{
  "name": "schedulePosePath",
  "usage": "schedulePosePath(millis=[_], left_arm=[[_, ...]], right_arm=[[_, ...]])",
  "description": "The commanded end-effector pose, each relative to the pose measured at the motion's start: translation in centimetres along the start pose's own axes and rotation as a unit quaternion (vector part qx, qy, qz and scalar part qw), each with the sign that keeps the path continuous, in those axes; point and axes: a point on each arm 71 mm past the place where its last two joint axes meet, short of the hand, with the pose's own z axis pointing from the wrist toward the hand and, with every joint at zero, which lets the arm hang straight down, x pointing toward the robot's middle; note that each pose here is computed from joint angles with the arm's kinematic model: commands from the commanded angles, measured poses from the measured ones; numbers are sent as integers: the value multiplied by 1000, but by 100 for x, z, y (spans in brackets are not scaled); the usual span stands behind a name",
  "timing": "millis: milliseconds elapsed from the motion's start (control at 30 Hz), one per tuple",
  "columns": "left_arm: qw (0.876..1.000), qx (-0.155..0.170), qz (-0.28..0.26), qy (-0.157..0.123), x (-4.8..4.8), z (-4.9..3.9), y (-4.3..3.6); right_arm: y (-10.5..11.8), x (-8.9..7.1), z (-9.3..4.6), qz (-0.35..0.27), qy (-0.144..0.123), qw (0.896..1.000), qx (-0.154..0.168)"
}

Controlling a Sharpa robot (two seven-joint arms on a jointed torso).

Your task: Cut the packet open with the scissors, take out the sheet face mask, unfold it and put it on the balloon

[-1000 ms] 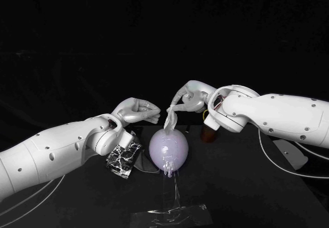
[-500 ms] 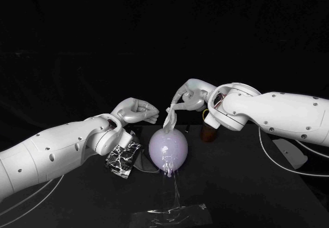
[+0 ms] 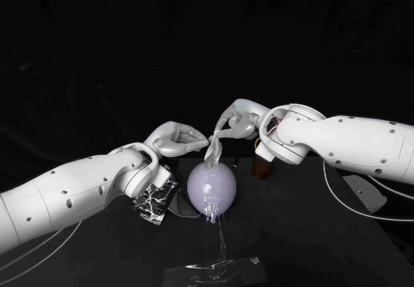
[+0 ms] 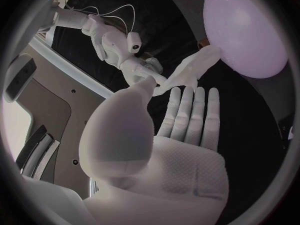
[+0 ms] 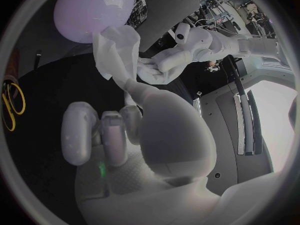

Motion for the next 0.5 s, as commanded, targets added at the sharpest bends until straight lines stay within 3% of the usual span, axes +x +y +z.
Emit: schedulePosePath(millis=[33,500], left_arm=[[999,11,50,4,39,36,-40],[996,-24,84,13,112,110,-8]], right_arm=[[24,-29,1,-6,-15,1000,0],[110,-80,-9,-10,-23,1000,-12]])
